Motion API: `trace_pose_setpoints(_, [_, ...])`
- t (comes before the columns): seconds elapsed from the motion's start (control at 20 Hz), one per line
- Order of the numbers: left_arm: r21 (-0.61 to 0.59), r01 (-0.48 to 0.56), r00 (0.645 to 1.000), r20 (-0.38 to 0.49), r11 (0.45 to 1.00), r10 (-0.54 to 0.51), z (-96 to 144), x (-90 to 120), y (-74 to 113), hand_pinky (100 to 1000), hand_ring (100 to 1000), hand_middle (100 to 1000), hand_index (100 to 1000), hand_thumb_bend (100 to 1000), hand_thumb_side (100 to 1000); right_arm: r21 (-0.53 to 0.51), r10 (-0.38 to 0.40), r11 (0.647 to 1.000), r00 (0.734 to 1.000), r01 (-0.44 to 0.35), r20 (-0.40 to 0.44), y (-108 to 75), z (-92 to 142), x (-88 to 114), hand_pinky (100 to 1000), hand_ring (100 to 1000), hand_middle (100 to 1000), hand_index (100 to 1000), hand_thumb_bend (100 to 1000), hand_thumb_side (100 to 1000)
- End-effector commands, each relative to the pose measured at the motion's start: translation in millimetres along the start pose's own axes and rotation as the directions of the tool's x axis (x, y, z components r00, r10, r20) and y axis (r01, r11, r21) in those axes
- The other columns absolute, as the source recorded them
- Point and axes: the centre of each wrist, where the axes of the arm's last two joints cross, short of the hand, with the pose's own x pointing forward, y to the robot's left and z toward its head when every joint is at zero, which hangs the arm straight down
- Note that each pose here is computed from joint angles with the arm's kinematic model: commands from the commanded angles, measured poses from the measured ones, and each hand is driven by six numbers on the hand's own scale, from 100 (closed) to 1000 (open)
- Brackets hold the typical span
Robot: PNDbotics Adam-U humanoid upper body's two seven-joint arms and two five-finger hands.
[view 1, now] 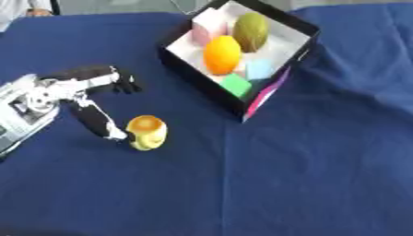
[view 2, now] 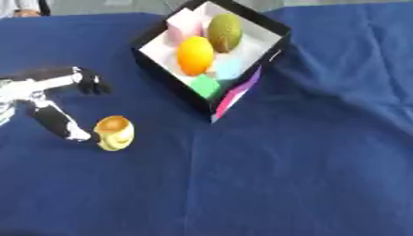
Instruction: Pick up objects on the table and place them in the box.
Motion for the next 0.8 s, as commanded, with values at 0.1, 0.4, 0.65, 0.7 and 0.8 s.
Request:
trace_pose_setpoints(0.1, [0.053, 0.038, 0.999, 0.006, 0.998, -0.039, 10.1, 8.6, 14.8, 843, 817, 779, 840, 650, 113, -0.002, 0.014, 1.0, 1.0, -0.014, 0.019, -2.7, -2.7, 5.6, 764, 759, 676, 786, 256, 461])
trace_pose_setpoints(0.4, [-0.105, 0.033, 0.999, -0.012, 0.994, -0.034, -10.3, 4.3, -3.5, 854, 828, 786, 832, 656, 100, 0.004, 0.011, 1.0, 1.0, -0.012, 0.019, -2.2, -1.9, 5.5, 764, 758, 676, 786, 257, 461])
trace_pose_setpoints(0.65, [-0.172, 0.043, 0.999, -0.017, 0.984, -0.047, -17.7, 2.4, -10.7, 861, 836, 794, 834, 672, 100, 0.006, 0.009, 1.0, 1.0, -0.009, 0.015, -1.8, -1.4, 4.9, 763, 758, 677, 785, 256, 464])
trace_pose_setpoints(0.7, [-0.174, 0.05, 0.998, -0.02, 0.983, -0.055, -19.1, 1.9, -11.5, 860, 837, 796, 840, 666, 100, 0.007, 0.008, 1.0, 1.0, -0.008, 0.014, -1.6, -1.3, 4.7, 763, 758, 677, 785, 256, 464])
trace_pose_setpoints(0.8, [-0.167, 0.071, 0.997, -0.03, 0.983, -0.077, -22.1, 0.0, -12.8, 855, 837, 797, 845, 643, 100, 0.008, 0.008, 1.0, 1.0, -0.008, 0.013, -1.4, -1.1, 4.4, 763, 758, 678, 785, 257, 465])
